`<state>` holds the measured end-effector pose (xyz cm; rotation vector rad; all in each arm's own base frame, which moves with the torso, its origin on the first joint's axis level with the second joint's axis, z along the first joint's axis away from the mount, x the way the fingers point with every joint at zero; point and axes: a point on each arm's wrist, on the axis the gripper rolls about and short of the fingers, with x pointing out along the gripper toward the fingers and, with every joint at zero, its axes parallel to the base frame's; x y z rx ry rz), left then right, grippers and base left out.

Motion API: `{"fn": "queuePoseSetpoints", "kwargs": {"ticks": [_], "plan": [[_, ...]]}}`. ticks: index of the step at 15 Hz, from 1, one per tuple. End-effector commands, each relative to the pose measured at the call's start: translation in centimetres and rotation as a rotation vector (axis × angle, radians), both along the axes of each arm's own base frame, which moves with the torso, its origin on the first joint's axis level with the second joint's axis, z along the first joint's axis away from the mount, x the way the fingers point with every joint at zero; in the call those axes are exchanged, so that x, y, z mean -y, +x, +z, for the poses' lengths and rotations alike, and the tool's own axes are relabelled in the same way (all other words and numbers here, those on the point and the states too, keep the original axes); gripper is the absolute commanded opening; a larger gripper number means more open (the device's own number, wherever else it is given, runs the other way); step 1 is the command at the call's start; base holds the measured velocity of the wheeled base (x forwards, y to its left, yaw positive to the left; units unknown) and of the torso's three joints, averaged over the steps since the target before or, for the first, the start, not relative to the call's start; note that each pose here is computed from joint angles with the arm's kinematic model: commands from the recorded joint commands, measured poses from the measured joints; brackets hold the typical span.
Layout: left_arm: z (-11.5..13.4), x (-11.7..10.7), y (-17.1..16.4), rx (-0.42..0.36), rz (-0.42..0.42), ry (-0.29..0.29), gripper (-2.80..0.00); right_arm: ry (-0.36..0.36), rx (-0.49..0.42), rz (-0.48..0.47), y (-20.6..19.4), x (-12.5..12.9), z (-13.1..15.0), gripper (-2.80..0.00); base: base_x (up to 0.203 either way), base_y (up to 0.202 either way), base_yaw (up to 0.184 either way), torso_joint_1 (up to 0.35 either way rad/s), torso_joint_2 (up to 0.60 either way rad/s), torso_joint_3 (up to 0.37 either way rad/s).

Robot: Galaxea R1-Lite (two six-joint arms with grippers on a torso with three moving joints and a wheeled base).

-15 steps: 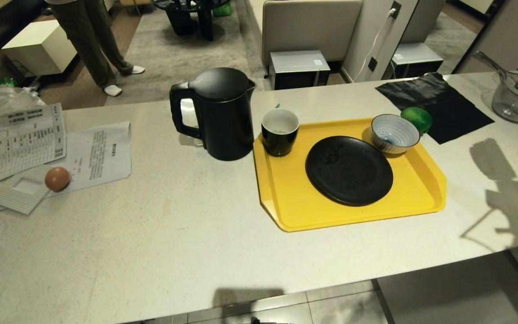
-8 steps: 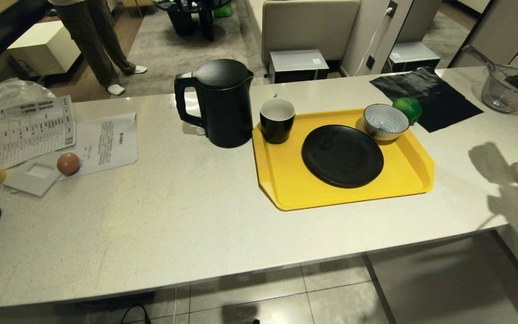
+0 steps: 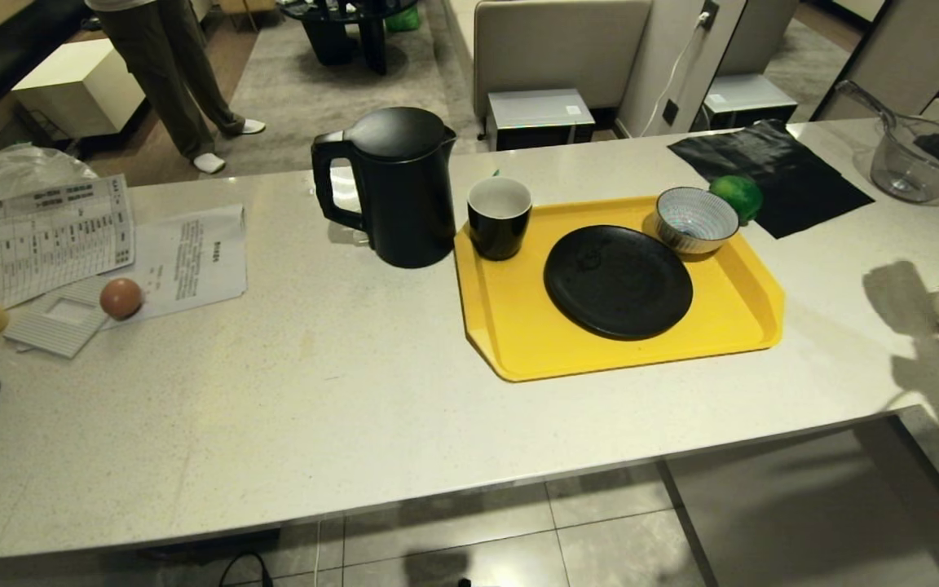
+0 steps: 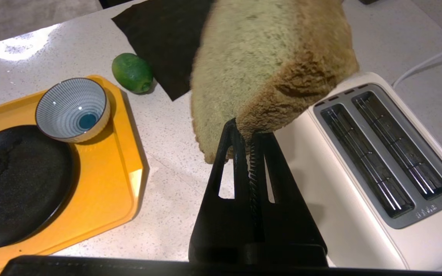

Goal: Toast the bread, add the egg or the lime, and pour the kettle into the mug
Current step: Put the bread slices in the toaster

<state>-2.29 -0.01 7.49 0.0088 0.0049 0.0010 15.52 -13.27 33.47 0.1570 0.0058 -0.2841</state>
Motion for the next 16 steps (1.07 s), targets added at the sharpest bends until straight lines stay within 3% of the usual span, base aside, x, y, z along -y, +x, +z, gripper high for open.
{"fn": "queuePoseSetpoints", "kwargs": {"ticks": [1, 6, 9, 16], "plan": [[0.00, 0.00, 0.01, -0.001, 0.000, 0.000, -2.80, -0.001, 0.000, 0.004, 0.07, 0.05, 0.01, -2.80, 0.000, 0.000, 0.000, 0.000, 0.00, 0.000], [0.00, 0.00, 0.01, -0.001, 0.000, 0.000, -2.80, -0.053, -0.005, -0.003, 0.20, 0.26, 0.16, -2.80, 0.000, 0.000, 0.000, 0.000, 0.00, 0.000], [0.00, 0.00, 0.01, -0.001, 0.000, 0.000, -2.80, -0.092, 0.038, -0.009, 0.51, 0.58, 0.29, -2.80, 0.000, 0.000, 0.000, 0.000, 0.00, 0.000], [0.00, 0.00, 0.01, -0.001, 0.000, 0.000, -2.80, -0.088, 0.032, -0.026, 0.29, 0.91, 0.01, -2.80, 0.000, 0.000, 0.000, 0.000, 0.00, 0.000]]}}
